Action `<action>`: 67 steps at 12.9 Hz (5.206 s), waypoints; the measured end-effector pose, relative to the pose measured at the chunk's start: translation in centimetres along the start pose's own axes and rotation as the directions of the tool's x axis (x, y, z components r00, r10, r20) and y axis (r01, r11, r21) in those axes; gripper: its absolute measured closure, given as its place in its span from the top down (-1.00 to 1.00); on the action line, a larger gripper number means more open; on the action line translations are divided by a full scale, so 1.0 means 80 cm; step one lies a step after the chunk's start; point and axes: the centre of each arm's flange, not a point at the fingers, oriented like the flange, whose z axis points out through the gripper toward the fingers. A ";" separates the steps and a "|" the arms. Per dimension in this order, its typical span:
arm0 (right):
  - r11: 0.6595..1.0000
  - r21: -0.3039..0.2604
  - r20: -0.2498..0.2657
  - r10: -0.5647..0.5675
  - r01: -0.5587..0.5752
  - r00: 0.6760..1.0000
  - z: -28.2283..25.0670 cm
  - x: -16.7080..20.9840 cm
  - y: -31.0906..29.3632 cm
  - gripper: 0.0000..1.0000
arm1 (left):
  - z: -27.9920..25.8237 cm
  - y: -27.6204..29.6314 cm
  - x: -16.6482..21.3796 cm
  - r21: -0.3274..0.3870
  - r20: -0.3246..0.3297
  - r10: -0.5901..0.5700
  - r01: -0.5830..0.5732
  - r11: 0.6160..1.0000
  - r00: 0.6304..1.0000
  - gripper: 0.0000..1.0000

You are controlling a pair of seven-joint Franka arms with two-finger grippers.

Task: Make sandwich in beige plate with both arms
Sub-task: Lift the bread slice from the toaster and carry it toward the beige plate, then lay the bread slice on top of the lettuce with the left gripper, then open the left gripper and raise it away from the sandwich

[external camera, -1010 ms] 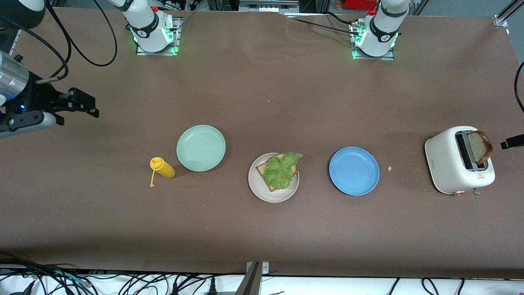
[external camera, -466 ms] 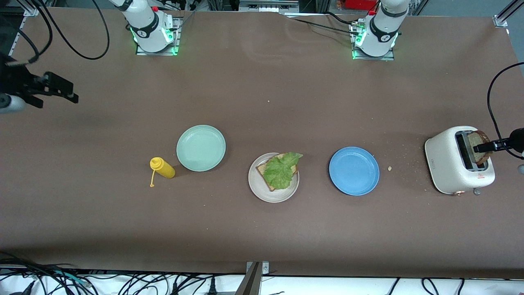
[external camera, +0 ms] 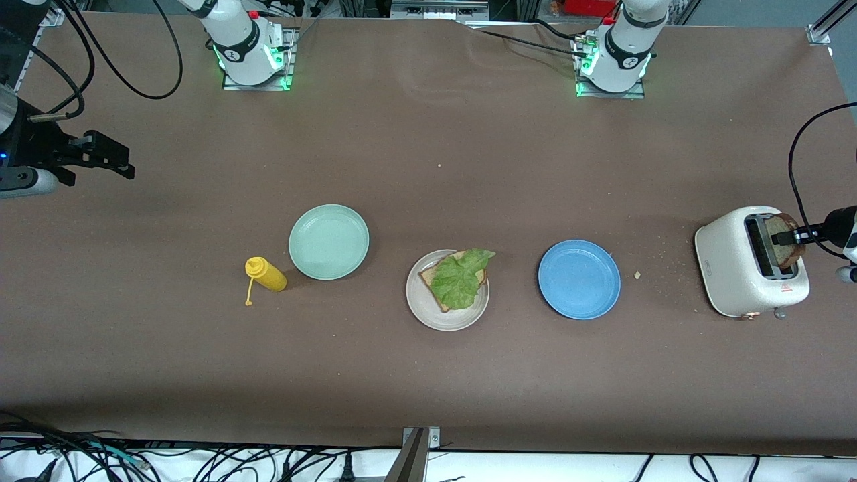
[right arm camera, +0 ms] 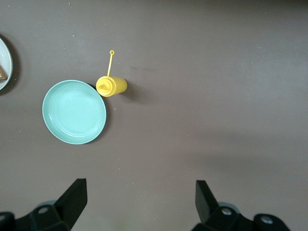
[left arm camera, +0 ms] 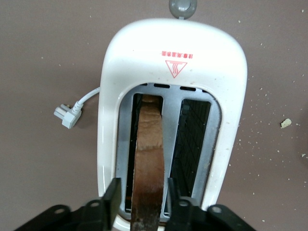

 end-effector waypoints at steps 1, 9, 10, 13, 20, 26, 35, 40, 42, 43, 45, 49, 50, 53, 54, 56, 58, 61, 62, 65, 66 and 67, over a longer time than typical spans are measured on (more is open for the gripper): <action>1.000 -0.002 0.000 0.002 -0.002 1.000 0.000 0.000 0.000 1.00 | -0.001 0.000 0.000 0.001 0.001 -0.001 0.001 1.000 1.000 -0.39; 1.000 -0.006 -0.002 0.021 -0.021 1.000 -0.002 -0.002 0.013 1.00 | -0.125 0.041 -0.030 0.108 -0.134 0.051 -0.037 0.993 0.990 -0.84; 1.000 -0.006 -0.002 0.015 -0.015 1.000 -0.002 -0.002 0.009 1.00 | -0.151 0.058 -0.040 0.121 -0.152 0.069 -0.050 0.991 0.986 -0.84; 1.000 -0.014 -0.001 0.007 -0.007 1.000 -0.002 -0.002 0.003 1.00 | -0.209 0.119 -0.063 0.136 -0.154 0.125 -0.104 0.985 0.980 -0.84; 0.999 -0.041 0.000 -0.011 0.011 1.000 -0.002 -0.001 -0.007 1.00 | -0.176 0.374 -0.091 -0.164 -0.037 0.040 -0.046 0.985 0.998 -0.84; 0.999 -0.041 -0.001 -0.009 0.009 1.000 -0.002 -0.001 -0.005 1.00 | -0.089 0.574 -0.078 -0.439 0.039 -0.157 0.158 0.884 0.987 -0.84; 0.999 -0.042 0.000 -0.006 0.006 1.000 -0.002 -0.001 -0.003 1.00 | 0.057 0.733 -0.127 -0.626 0.002 -0.269 0.210 0.750 0.963 -0.84; 0.999 -0.042 0.000 -0.005 0.005 1.000 -0.002 -0.001 -0.003 1.00 | 0.094 0.747 -0.142 -0.622 0.005 -0.260 0.207 0.755 0.966 -0.84; 0.999 -0.042 0.000 -0.005 0.005 1.000 -0.002 -0.001 -0.003 1.00 | 0.109 0.749 -0.140 -0.620 -0.004 -0.262 0.203 0.758 0.965 -0.84; 0.999 -0.042 0.000 -0.005 0.005 1.000 -0.002 -0.001 -0.003 1.00 | 0.116 0.750 -0.139 -0.616 -0.007 -0.263 0.203 0.761 0.965 -0.84; 0.999 -0.042 0.000 -0.006 0.006 1.000 -0.002 -0.001 -0.003 1.00 | 0.126 0.750 -0.136 -0.615 -0.018 -0.267 0.200 0.762 0.964 -0.84; 0.999 -0.042 0.000 -0.006 0.006 1.000 -0.002 -0.001 -0.004 1.00 | 0.138 0.748 -0.129 -0.627 -0.045 -0.273 0.186 0.757 0.961 -0.84; 0.999 -0.042 0.000 -0.007 0.007 1.000 -0.002 -0.001 -0.004 1.00 | 0.140 0.747 -0.127 -0.625 -0.045 -0.275 0.187 0.758 0.960 -0.83; 0.999 -0.041 0.000 -0.008 0.008 1.000 -0.002 -0.001 -0.005 1.00 | 0.142 0.743 -0.124 -0.622 -0.048 -0.279 0.190 0.759 0.959 -0.35; 0.999 -0.041 0.000 -0.008 0.008 1.000 -0.002 -0.001 -0.005 1.00 | 0.143 0.743 -0.123 -0.621 -0.048 -0.279 0.191 0.760 0.959 -0.12; 0.999 -0.041 0.000 -0.008 0.008 1.000 -0.002 -0.001 -0.005 1.00 | 0.150 0.741 -0.124 -0.596 -0.033 -0.266 0.194 0.779 0.964 0.34; 0.999 -0.041 0.000 -0.008 0.008 1.000 -0.002 -0.001 -0.005 1.00 | 0.163 0.735 -0.125 -0.533 -0.028 -0.221 0.172 0.829 0.975 0.74; 0.999 -0.041 0.000 -0.008 0.008 1.000 -0.002 -0.001 -0.005 1.00 | 0.175 0.729 -0.130 -0.444 -0.015 -0.158 0.135 0.886 0.987 0.99; 0.999 -0.041 0.000 -0.008 0.008 1.000 -0.002 -0.001 -0.005 1.00 | 0.178 0.728 -0.132 -0.418 -0.008 -0.139 0.123 0.900 0.990 0.99; 0.999 -0.041 0.000 -0.008 0.008 1.000 -0.002 -0.001 -0.005 1.00 | 0.166 0.720 -0.135 -0.336 0.007 -0.096 0.092 0.937 0.995 0.99; 0.999 -0.041 0.000 -0.008 0.008 1.000 -0.002 -0.001 -0.005 1.00 | 0.148 0.713 -0.134 -0.312 0.008 -0.084 0.082 0.947 0.996 0.99; 0.999 -0.041 0.000 -0.008 0.008 1.000 -0.002 -0.001 -0.005 1.00 | 0.123 0.705 -0.134 -0.289 -0.001 -0.067 0.064 0.955 0.998 0.99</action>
